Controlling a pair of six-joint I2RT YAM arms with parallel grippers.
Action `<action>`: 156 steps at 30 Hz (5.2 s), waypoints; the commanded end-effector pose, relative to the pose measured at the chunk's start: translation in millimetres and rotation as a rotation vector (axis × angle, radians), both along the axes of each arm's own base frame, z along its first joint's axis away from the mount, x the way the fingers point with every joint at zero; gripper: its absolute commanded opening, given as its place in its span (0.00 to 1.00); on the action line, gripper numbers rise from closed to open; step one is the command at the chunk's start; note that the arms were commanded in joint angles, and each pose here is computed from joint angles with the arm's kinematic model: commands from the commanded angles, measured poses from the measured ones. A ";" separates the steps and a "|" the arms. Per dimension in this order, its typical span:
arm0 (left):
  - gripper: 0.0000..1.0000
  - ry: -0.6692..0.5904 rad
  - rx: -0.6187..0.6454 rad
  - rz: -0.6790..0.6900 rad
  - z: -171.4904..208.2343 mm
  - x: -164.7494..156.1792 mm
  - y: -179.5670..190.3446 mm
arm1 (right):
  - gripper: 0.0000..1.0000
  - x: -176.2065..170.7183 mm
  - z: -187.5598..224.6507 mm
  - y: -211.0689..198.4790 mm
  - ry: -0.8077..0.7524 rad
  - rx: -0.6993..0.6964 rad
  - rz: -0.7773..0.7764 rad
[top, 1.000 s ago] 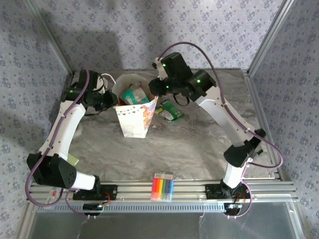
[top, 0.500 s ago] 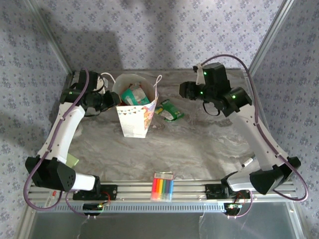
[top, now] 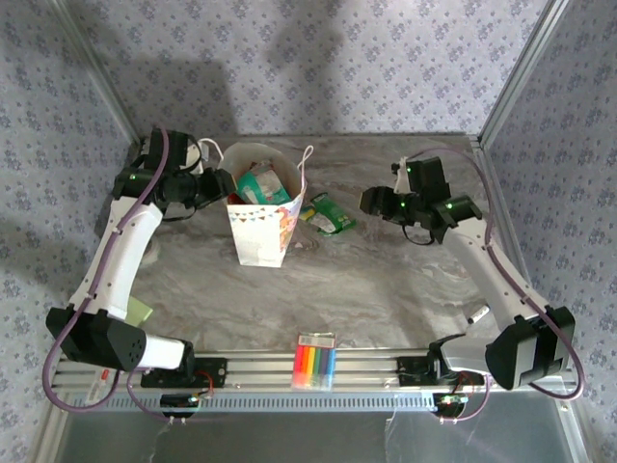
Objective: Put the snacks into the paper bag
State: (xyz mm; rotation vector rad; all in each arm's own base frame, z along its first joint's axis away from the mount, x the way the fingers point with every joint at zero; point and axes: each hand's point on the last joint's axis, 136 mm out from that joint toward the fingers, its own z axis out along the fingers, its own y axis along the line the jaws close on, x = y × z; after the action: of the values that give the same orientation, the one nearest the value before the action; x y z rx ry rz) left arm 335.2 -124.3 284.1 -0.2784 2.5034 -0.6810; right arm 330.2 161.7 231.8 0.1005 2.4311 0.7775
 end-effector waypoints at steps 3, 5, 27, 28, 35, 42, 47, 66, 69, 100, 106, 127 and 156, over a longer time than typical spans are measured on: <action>0.39 -0.024 0.003 0.012 12.9 5.2 -2.9 | 0.61 2.7 -16.2 5.5 0.036 0.073 0.004; 0.39 -0.017 0.015 0.016 11.9 5.9 -2.4 | 0.63 2.8 -28.6 6.5 0.066 0.079 -0.001; 0.38 0.005 0.080 0.029 1.4 2.9 5.5 | 0.67 28.0 -139.6 46.5 0.305 0.209 -0.049; 0.38 0.005 0.084 0.029 1.0 2.3 6.3 | 0.67 29.9 -143.8 49.0 0.310 0.213 -0.051; 0.38 0.010 0.105 0.024 -0.9 -1.1 9.4 | 0.68 44.4 -160.3 65.6 0.348 0.259 -0.057; 0.38 0.018 0.116 0.020 -5.7 -2.2 10.8 | 0.68 53.6 -169.8 78.6 0.367 0.299 -0.048; 0.38 0.015 0.114 0.018 -6.2 0.1 9.8 | 0.68 58.4 -168.4 81.4 0.354 0.298 -0.051; 0.38 0.017 0.103 0.017 -3.6 -1.5 8.6 | 0.51 55.4 -194.2 88.3 0.435 0.266 -0.072; 0.38 0.013 0.108 0.021 -3.5 -3.8 10.4 | 0.43 50.3 -196.6 83.0 0.438 0.231 -0.071; 0.40 -0.034 0.083 0.035 5.1 -20.2 14.3 | 0.00 4.8 -176.1 31.7 0.406 -0.041 -0.057; 0.41 -0.067 0.104 0.022 16.5 -19.2 16.7 | 0.00 1.4 -153.3 28.1 0.351 -0.073 -0.054; 0.44 -0.053 0.101 -0.007 24.4 22.9 21.0 | 0.00 -17.6 23.8 6.1 -0.083 -0.211 -0.108; 0.06 0.017 0.065 0.031 -7.0 35.9 26.4 | 0.00 -42.5 186.5 11.2 -0.522 -0.273 -0.079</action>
State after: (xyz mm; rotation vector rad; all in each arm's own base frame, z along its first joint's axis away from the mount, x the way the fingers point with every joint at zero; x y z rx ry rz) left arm 372.1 -98.1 274.6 -0.3018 2.5484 -0.5543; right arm 284.6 170.0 387.4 -0.0785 2.0879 0.3690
